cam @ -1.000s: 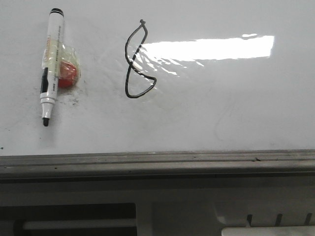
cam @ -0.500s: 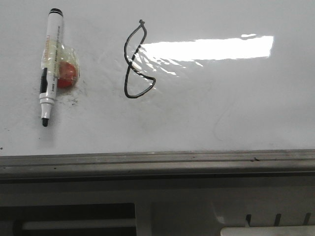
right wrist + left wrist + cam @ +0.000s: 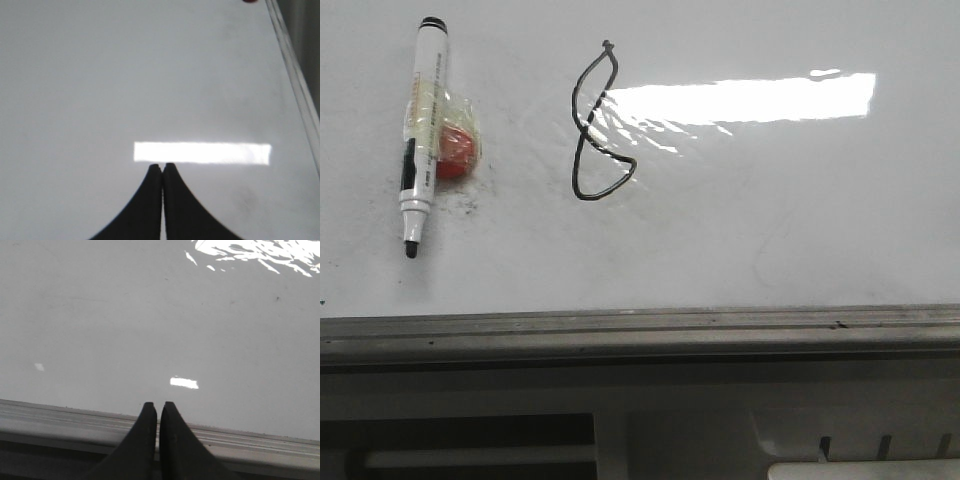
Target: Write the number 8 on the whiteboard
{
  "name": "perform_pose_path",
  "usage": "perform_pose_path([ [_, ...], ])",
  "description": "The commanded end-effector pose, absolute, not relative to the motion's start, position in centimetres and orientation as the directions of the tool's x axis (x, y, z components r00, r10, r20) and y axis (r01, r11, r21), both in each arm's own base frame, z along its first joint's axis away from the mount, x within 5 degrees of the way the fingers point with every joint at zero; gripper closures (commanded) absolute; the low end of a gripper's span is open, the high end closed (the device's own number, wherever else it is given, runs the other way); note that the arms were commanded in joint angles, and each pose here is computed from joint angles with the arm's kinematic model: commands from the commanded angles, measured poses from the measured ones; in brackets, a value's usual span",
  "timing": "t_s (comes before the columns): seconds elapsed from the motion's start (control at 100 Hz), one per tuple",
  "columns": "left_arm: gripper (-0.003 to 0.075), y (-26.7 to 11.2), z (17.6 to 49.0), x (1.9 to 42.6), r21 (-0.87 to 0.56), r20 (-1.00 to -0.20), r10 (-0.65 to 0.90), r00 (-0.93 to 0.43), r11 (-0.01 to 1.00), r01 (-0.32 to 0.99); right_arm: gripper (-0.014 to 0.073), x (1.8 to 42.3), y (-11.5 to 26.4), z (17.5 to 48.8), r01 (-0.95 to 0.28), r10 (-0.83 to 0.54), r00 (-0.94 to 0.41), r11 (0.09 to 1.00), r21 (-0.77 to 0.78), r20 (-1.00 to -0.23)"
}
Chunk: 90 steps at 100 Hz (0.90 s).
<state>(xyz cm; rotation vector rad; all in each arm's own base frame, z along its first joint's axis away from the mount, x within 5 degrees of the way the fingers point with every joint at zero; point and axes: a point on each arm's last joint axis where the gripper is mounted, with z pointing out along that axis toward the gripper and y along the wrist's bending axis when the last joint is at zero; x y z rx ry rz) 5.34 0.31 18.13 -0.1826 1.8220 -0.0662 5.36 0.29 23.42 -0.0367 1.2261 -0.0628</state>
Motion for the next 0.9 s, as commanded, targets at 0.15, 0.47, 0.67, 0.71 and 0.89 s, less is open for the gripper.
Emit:
perform_pose_path([
  [0.15,0.0741,0.3,17.6,5.3,-0.153,-0.964,-0.168,-0.207,0.984,-0.088,0.0659,5.4,-0.5,21.2,0.116,-0.058,0.138,0.992,-0.042,-0.989],
  [0.47,0.0741,0.3,17.6,5.3,-0.153,-0.964,-0.168,-0.207,0.984,-0.088,0.0659,5.3,-1.3,18.9,0.188,-0.037,-0.117,0.98,-0.059,-0.992],
  [0.67,0.0741,0.3,17.6,5.3,-0.153,-0.964,-0.168,-0.207,0.984,-0.088,0.0659,5.2,-1.0,18.0,0.145,-0.063,-0.213,0.985,-0.096,-0.975],
  [0.71,0.0741,0.3,17.6,5.3,-0.153,-0.964,-0.168,-0.207,0.984,-0.088,0.0659,5.3,-0.9,18.0,0.123,-0.079,-0.213,0.987,-0.107,-0.974],
  [0.89,0.0741,0.3,17.6,5.3,-0.153,-0.964,-0.168,-0.207,0.984,-0.088,0.0659,5.3,-0.7,18.0,0.101,-0.1,-0.216,0.987,-0.124,-0.971],
])
